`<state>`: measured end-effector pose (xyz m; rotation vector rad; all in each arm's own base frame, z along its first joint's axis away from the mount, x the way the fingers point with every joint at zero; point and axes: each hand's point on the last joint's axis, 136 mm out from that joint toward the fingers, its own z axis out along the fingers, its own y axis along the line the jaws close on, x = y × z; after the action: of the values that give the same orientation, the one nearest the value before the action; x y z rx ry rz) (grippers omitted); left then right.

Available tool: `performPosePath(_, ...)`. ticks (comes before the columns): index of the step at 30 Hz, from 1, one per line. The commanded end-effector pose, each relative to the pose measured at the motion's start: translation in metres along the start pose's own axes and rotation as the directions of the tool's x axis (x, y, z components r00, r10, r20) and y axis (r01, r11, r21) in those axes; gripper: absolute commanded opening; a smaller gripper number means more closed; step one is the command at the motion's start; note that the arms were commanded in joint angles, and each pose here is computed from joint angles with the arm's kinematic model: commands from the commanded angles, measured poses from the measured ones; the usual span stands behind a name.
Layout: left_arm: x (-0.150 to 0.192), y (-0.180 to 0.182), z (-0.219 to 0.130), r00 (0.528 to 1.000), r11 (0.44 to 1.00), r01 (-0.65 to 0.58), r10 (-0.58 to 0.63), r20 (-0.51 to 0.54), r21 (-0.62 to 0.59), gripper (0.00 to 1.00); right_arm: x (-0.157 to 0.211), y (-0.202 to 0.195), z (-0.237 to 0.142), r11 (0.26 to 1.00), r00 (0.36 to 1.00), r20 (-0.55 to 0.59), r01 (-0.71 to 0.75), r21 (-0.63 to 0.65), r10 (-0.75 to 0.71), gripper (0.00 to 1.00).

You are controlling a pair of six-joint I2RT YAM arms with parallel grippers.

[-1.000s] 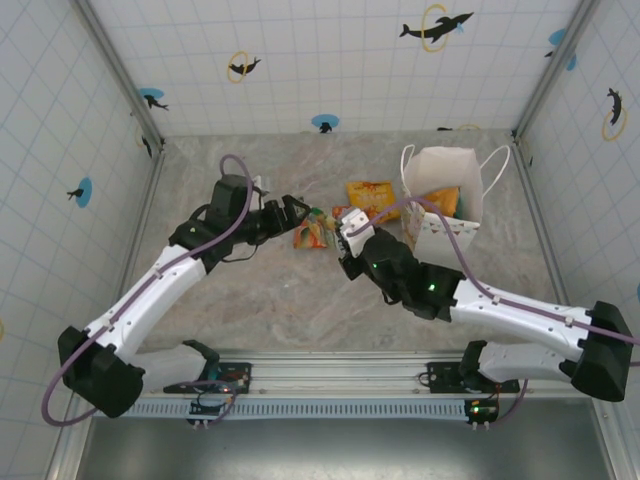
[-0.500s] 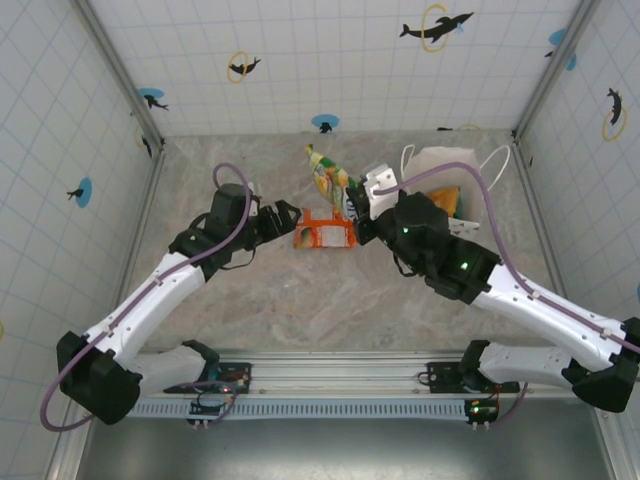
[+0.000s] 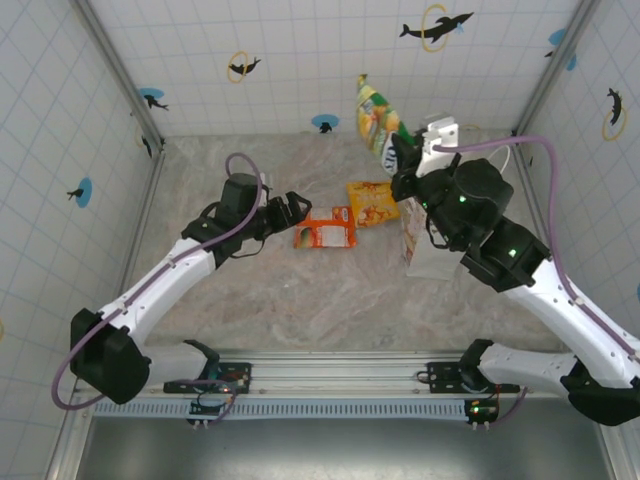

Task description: Place the snacks into the paper bag

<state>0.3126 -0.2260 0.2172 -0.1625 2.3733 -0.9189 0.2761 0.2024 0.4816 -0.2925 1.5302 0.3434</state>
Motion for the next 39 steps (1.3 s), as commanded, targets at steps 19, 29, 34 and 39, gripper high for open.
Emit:
performPosePath(19, -0.006, -0.021, 0.005, 0.998, 0.996, -0.057, 0.059, -0.016, 0.069, 0.98, 0.085, -0.164, -0.009, 0.906, 0.963, -0.183, -0.108, 0.409, 0.198, 0.0)
performPosePath(29, -0.003, -0.016, 0.005, 0.999, 0.997, -0.051, 0.052, -0.015, 0.057, 0.98, 0.12, -0.185, 0.005, 0.896, 0.927, -0.221, -0.197, 0.398, 0.302, 0.0)
performPosePath(34, -0.004, -0.016, 0.007, 0.999, 0.997, -0.049, 0.05, -0.017, 0.06, 0.98, 0.128, -0.19, 0.013, 0.903, 0.935, -0.202, -0.2, 0.381, 0.292, 0.0)
performPosePath(39, -0.005, -0.018, 0.007, 0.998, 0.997, -0.054, 0.055, -0.014, 0.061, 0.98, 0.144, -0.191, 0.017, 0.908, 0.927, -0.225, -0.205, 0.367, 0.3, 0.11)
